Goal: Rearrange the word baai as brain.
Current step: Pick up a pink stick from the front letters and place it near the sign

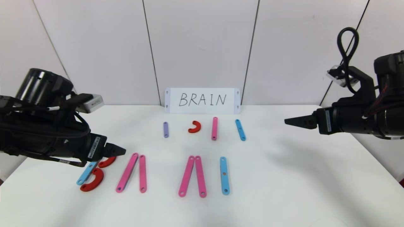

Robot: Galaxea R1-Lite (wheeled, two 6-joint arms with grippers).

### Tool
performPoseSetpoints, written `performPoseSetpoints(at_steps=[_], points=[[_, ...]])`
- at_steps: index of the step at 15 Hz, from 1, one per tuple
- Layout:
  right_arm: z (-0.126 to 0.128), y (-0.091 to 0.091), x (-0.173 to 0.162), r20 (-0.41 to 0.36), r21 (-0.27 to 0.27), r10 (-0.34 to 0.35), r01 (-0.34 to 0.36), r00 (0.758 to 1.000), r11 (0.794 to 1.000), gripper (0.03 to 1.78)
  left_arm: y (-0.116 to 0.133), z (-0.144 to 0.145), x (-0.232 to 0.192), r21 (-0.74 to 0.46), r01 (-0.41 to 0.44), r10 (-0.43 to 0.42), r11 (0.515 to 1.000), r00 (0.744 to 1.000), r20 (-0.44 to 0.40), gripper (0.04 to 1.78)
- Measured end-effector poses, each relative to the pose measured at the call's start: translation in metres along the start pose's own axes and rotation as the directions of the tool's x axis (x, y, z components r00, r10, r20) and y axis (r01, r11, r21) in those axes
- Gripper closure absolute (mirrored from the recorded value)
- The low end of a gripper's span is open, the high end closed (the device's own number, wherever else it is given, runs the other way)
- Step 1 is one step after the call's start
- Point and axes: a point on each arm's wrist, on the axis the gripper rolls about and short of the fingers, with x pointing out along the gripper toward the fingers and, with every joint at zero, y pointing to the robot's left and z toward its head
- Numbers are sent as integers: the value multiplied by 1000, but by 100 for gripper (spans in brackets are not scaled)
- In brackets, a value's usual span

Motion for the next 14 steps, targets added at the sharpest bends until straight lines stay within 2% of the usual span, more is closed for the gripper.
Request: performPoseSetpoints(at_steps=[7, 10, 14], points=[[-8, 17, 36, -88, -29, 66, -69, 994, 997, 8, 4, -16, 60, -5, -49, 47, 999, 977, -208, 8], [-12, 20, 44, -111, -37, 73, -78, 991, 996, 8, 4, -20, 74, -5, -47, 44, 999, 966, -255, 8], [-3, 23, 48, -97, -49, 75, -80, 992, 996, 8, 4, -21, 87, -5, -43, 40, 999, 960, -278, 8]])
